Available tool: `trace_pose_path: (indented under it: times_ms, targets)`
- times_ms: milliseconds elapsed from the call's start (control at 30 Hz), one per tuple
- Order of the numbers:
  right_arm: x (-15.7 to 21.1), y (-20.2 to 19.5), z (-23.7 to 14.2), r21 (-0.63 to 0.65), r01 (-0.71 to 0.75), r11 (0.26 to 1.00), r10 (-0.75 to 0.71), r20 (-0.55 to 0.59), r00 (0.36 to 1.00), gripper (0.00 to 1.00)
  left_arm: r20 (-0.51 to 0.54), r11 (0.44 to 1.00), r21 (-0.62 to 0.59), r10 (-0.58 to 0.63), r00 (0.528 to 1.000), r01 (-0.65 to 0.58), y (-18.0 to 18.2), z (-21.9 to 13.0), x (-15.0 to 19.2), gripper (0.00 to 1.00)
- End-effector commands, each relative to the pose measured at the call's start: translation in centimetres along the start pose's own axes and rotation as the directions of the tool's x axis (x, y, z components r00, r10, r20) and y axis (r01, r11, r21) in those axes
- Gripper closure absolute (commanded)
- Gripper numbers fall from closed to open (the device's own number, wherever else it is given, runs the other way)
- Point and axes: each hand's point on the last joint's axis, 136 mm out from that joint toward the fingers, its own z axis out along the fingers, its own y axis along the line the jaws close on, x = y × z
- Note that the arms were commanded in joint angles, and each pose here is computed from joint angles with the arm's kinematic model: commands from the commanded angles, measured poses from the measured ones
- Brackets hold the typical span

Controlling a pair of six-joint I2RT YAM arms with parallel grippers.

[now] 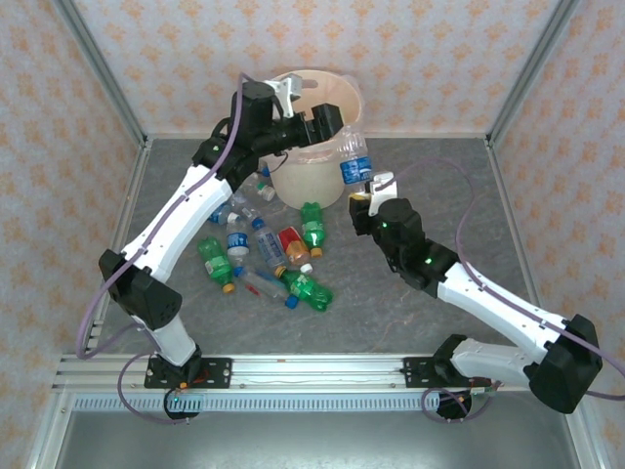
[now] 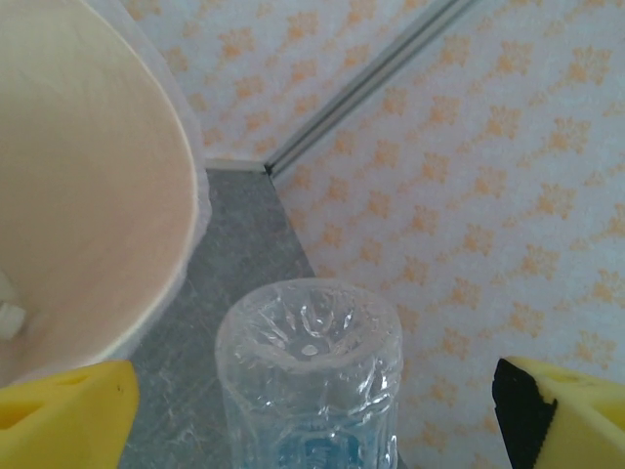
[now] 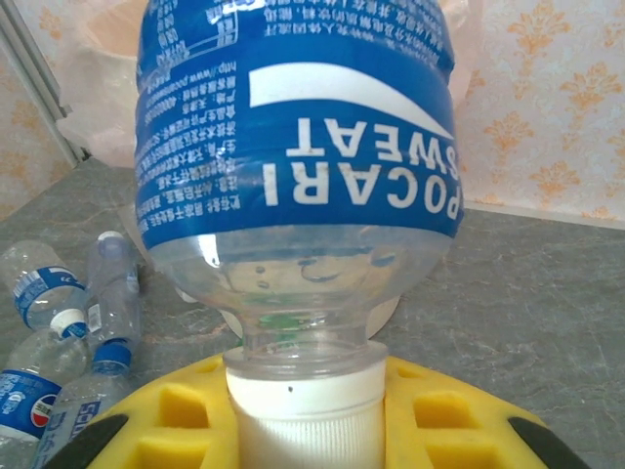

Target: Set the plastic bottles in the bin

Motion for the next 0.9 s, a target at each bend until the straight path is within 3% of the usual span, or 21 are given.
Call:
trace_pose_path:
  times_ms: [0,200,600,733,867]
  targets:
    - [-3.0,0.3,-1.0,0.012,0.005,1.0,-0.006,0.081,0.997,0.81,-0.065,0.999,0.037,0.023,0.998,-0.02,-1.0,0.6,1.3,0.06]
    - [-3.1,1.3,-1.6,0.0,0.02,1.0,-0.02,0.088,0.996,0.81,-0.127,0.999,0.033,0.015,0.992,-0.011,-1.0,1.8,2.8,0.1]
    - [-2.2,1.1,-1.8,0.024,0.019,1.0,-0.021,0.073,0.997,0.8,-0.137,0.999,0.052,0.02,0.99,-0.013,-1.8,1.5,2.9,0.37]
    - [-2.1,1.1,-1.8,0.025,0.015,1.0,-0.017,0.072,0.997,0.75,-0.121,0.999,0.045,0.022,0.992,-0.016,-1.8,1.3,2.5,0.48]
    - [-2.0,0.9,-1.8,0.031,0.012,0.999,-0.014,0.072,0.997,0.66,-0.1,0.999,0.04,0.027,0.995,-0.023,-1.9,1.1,2.0,0.48]
